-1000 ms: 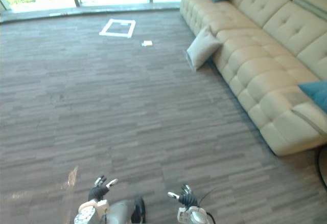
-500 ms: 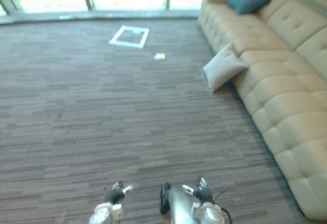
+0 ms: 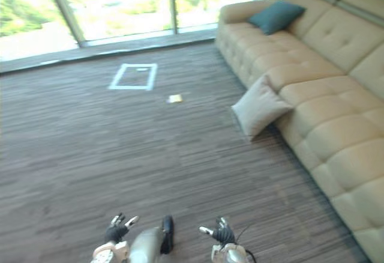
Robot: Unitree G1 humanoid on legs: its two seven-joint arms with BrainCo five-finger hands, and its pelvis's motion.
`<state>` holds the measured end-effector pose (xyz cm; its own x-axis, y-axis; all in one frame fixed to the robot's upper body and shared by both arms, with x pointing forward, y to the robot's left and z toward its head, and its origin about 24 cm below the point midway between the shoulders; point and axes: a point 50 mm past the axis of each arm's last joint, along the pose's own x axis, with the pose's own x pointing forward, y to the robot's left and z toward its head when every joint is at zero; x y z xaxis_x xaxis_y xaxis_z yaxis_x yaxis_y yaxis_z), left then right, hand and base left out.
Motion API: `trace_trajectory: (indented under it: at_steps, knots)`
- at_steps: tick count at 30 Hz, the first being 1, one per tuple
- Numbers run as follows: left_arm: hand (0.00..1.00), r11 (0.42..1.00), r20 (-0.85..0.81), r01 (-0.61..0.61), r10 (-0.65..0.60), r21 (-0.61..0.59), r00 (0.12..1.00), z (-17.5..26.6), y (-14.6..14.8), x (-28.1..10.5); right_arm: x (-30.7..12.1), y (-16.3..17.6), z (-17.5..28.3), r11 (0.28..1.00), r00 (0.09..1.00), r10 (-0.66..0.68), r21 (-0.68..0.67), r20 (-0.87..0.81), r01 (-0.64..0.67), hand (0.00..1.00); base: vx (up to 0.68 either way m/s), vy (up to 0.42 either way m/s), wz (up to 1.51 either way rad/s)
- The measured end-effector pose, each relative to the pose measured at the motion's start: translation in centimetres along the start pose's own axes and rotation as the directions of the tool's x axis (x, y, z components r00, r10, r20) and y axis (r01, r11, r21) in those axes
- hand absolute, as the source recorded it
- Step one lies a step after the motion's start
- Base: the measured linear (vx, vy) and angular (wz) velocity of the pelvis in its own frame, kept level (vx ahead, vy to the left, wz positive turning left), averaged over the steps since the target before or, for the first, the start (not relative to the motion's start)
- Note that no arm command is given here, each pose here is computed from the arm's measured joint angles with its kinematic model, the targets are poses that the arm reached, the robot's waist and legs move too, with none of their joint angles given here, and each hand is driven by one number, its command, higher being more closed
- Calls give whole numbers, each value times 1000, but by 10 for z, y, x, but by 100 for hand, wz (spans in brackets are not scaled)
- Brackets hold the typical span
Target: Pick up cushions and gather them together orderly.
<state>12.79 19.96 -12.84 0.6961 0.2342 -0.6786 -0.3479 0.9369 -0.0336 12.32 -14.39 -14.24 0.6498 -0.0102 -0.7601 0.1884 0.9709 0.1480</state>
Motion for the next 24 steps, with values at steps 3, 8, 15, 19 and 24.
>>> trace_trajectory:
  at_steps: [3,8,15,19,24]
  knots:
    - [0,1000,-30,17,-17,9,999,-2,-6,4,-2,-10,7,1000,999,-29,4,42,29,0,750,296,18]
    - [0,994,-80,110,-108,21,991,-12,-37,3,-2,-16,20,999,993,-36,-8,112,37,0,525,94,16]
    - [0,992,-124,123,-121,7,985,-21,-45,1,2,-18,29,999,991,-40,-5,125,41,0,690,-86,26]
    - [0,993,-108,120,-120,-5,987,-16,-47,4,4,-21,39,999,988,-33,-31,148,39,0,672,-195,-8]
    - [0,997,-24,60,-61,-43,998,-2,-31,3,5,-5,28,1000,995,4,-15,101,-2,0,576,-88,-80]
